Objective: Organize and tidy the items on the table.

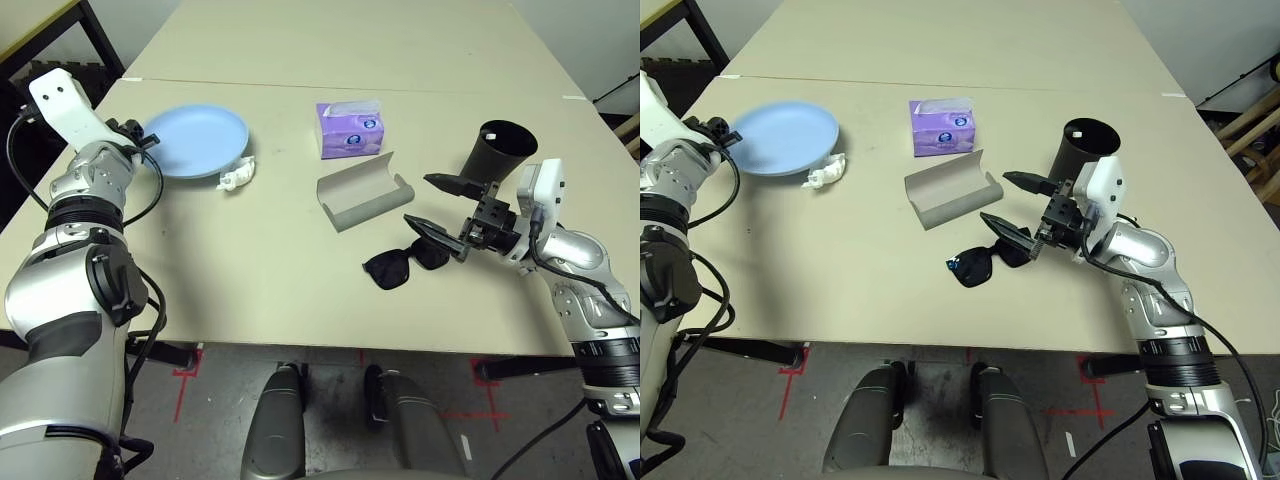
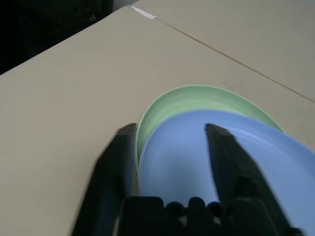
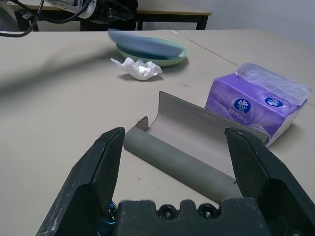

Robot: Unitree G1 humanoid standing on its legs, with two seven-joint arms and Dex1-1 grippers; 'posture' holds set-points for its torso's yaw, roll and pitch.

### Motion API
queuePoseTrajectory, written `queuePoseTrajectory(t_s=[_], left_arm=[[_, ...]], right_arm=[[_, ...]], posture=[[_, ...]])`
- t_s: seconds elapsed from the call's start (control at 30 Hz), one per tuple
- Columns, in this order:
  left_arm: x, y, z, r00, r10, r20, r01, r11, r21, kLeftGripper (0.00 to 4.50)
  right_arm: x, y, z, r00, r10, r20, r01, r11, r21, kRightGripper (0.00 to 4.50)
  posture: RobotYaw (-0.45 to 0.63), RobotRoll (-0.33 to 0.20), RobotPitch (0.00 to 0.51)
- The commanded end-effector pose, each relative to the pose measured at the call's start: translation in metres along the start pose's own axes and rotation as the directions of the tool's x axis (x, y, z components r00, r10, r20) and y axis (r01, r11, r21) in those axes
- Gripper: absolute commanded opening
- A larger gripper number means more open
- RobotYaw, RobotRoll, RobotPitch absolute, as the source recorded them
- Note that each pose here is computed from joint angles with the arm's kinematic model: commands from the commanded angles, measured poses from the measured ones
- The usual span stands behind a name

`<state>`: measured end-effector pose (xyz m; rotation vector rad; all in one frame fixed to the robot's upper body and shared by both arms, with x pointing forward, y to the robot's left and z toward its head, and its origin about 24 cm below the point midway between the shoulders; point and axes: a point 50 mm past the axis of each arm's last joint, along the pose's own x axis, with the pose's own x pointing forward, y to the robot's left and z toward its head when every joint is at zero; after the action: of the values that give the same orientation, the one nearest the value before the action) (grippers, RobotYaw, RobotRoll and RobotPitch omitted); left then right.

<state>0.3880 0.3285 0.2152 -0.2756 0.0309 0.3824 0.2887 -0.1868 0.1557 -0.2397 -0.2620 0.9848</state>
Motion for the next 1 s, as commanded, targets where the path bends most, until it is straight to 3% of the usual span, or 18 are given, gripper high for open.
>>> queuePoseTrajectory(t_s=[0.03,0.07,0.27,0.47,0.73,1.0], left_arm=[[0.000,0.000,-0.001,1.000,0.005,-0.002,-0.005,1.000,0.007,4.23],[0.000,0.000,-0.001,1.000,0.004,-0.001,-0.004,1.000,0.006,4.46],[0.000,-0.004,0.001,0.999,-0.035,0.009,0.035,0.999,0.015,4.46],[-0.002,-0.018,-0.003,0.971,-0.237,-0.026,0.238,0.968,0.083,4.46],[-0.013,-0.031,-0.016,0.825,-0.542,-0.159,0.565,0.793,0.229,4.46],[-0.025,-0.041,-0.031,0.689,-0.668,-0.281,0.724,0.621,0.299,4.46]], right_arm=[[-0.004,0.001,-0.001,1.000,0.000,-0.001,0.000,1.000,0.004,4.50],[-0.003,0.001,-0.001,1.000,0.001,-0.001,-0.001,1.000,0.003,4.50],[-0.004,0.000,-0.002,1.000,0.000,0.000,0.000,1.000,0.002,4.50],[-0.005,0.000,-0.003,1.000,-0.006,0.002,0.006,1.000,0.002,4.50],[-0.006,-0.003,-0.004,1.000,-0.015,0.002,0.015,1.000,0.002,4.50],[-0.005,-0.002,-0.003,1.000,-0.012,0.003,0.012,1.000,-0.001,4.50]], posture=[[0.13,0.000,0.187],[0.13,0.000,0.187],[0.13,0.000,0.185],[0.13,0.000,0.184],[0.13,0.000,0.183],[0.13,0.000,0.179]])
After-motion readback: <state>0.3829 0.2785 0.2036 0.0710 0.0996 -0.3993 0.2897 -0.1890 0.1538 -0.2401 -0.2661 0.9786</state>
